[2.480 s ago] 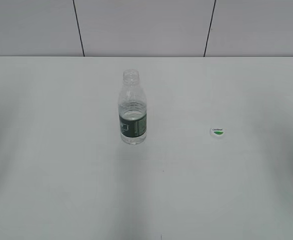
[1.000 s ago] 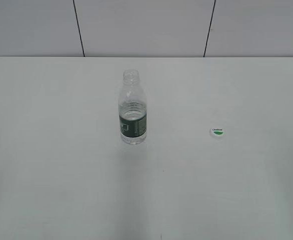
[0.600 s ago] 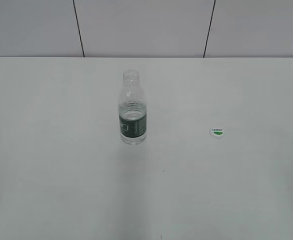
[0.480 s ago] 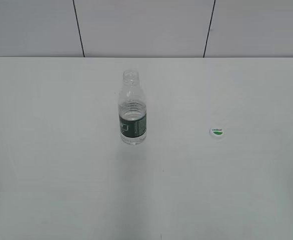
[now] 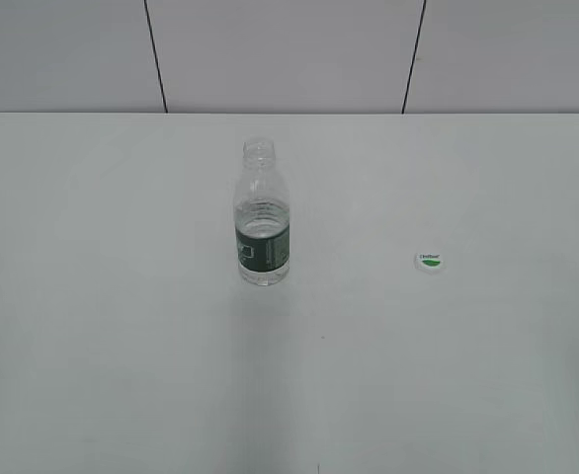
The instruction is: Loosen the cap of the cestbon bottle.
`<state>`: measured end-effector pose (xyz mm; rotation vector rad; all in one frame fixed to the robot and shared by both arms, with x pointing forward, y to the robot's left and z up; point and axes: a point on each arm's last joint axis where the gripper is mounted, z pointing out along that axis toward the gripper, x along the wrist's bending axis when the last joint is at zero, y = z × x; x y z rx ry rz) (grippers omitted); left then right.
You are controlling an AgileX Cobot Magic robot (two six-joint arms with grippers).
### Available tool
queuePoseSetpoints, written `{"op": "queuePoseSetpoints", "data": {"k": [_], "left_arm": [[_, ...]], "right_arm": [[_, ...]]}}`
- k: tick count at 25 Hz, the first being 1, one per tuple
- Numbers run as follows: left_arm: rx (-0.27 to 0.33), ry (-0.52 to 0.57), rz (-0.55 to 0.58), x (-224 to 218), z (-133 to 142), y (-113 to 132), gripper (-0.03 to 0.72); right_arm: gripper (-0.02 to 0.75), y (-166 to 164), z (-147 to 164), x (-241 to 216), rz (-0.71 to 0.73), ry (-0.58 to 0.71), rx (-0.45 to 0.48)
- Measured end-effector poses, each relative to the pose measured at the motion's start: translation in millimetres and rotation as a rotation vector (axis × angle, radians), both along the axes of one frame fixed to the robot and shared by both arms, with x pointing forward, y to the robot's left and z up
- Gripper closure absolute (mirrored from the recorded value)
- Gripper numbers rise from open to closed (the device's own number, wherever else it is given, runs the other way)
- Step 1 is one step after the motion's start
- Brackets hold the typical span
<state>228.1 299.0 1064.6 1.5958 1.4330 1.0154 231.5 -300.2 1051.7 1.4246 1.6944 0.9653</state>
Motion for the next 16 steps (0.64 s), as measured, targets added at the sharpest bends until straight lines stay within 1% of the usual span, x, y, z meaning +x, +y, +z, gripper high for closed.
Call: {"op": "queuePoseSetpoints", "data": {"k": [16], "left_arm": [[-0.001, 0.0, 0.0, 0.0, 0.0, 0.0, 0.223]], "right_arm": [[0.148, 0.0, 0.0, 0.0, 0.0, 0.0, 0.0]]}}
